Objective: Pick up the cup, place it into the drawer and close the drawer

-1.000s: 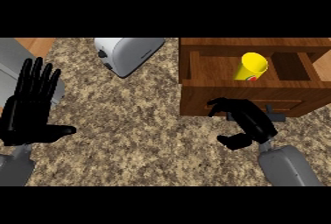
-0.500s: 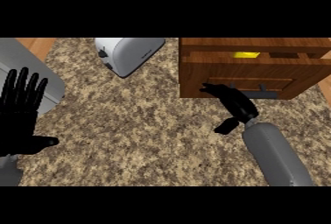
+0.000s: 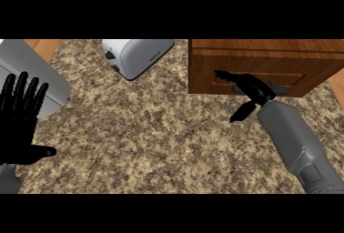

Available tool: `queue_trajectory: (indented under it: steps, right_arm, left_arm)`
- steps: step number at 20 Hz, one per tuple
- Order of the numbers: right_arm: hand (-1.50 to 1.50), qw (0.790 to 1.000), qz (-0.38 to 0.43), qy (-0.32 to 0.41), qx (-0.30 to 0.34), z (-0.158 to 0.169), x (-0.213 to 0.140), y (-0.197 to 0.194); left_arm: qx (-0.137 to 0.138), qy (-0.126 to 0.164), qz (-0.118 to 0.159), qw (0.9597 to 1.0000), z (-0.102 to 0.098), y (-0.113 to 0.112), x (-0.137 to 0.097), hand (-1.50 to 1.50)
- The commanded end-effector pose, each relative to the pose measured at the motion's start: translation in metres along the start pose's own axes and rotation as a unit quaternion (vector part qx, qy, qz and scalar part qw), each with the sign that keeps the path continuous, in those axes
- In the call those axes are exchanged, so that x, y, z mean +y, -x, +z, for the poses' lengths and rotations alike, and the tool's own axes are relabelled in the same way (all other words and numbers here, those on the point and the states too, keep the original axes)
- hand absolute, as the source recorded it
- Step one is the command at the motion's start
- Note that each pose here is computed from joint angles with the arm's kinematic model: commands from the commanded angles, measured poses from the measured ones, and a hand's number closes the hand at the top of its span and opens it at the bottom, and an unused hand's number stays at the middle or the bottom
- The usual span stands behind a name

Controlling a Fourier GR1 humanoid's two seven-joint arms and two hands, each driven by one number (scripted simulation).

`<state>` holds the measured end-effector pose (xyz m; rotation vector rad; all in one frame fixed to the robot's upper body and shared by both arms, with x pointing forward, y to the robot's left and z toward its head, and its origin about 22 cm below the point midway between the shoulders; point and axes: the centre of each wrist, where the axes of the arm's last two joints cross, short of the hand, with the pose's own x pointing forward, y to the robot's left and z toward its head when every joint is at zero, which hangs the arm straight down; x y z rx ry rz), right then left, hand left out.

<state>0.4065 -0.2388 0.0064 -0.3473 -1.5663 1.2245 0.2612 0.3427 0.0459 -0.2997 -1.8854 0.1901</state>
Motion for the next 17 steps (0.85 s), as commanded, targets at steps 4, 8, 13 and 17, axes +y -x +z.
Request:
queue_trajectory:
  steps: [4, 8, 13, 17]
  right_arm:
    - [-1.5, 0.999, 0.001, -0.002, 0.047, -0.009, -0.031, 0.008]
    - [-1.5, 0.999, -0.006, 0.014, 0.043, 0.008, -0.06, 0.026]
    - [-1.5, 0.999, -0.008, 0.011, 0.05, 0.005, -0.071, 0.022]
    - [-1.5, 0.998, -0.008, 0.012, 0.057, 0.012, -0.066, 0.03]
  left_arm:
    - [0.002, 0.01, 0.006, 0.9999, -0.013, -0.006, -0.003, -1.5]
    - [0.0, 0.017, -0.013, 0.9998, -0.006, 0.005, -0.002, -1.5]
    - [-0.001, 0.009, -0.004, 1.0, -0.008, 0.007, 0.0, -1.5]
    - [0.006, 0.019, -0.005, 0.9998, -0.003, 0.013, -0.003, -1.5]
